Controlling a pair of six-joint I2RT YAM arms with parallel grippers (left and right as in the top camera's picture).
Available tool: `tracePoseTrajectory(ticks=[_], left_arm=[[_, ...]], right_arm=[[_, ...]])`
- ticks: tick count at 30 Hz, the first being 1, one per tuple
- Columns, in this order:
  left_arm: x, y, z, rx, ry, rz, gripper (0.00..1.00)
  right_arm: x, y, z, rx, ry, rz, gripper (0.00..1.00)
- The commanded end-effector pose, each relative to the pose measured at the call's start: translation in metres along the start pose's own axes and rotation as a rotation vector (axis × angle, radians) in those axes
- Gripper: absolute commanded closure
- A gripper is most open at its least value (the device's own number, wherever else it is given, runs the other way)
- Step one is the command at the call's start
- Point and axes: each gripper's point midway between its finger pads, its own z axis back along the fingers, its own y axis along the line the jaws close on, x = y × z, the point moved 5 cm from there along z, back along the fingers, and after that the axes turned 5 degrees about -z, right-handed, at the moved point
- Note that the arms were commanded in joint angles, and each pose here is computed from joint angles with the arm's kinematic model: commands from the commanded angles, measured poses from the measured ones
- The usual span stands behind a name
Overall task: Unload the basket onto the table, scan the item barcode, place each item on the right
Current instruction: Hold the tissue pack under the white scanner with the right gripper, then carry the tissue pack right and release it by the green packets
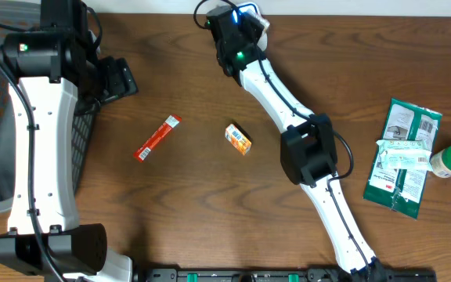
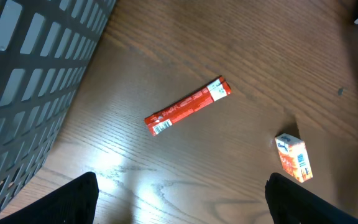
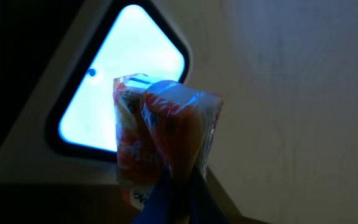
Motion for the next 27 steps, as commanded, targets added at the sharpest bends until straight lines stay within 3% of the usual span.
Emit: tracePoseTrajectory(ticks=[1, 8, 14, 16, 17, 27], left_arm=[[-0.002, 0.001, 0.002, 0.002, 0.001, -0.012, 0.14], [-0.002, 0.001, 0.002, 0.002, 0.001, -0.013, 0.14], [-0.002, 0.001, 0.002, 0.002, 0.001, -0.013, 0.14], [-0.002, 0.001, 0.002, 0.002, 0.001, -0.013, 0.13], [-0.002, 0.001, 0.002, 0.002, 0.001, -0.012, 0.14], [-0.002, 0.001, 0.002, 0.003, 0.001, -0.012, 0.14]], right_arm=[[0.022, -0.067, 0.052, 0.06, -0.109, -0.228, 0.99], [-0.013, -0.138, 0.126, 0.197, -0.032, -0.443, 0.99], [-0.074, -0.152, 0.174, 0.572, 0.101, -0.456, 0.99], [-0.104, -0.152, 0.175, 0.669, 0.211, -0.489, 0.99], [-0.13, -0.15, 0.168, 0.72, 0.336, -0.533, 0.99], [-0.252, -0.128, 0.11, 0.768, 0.812, -0.622, 0.99]])
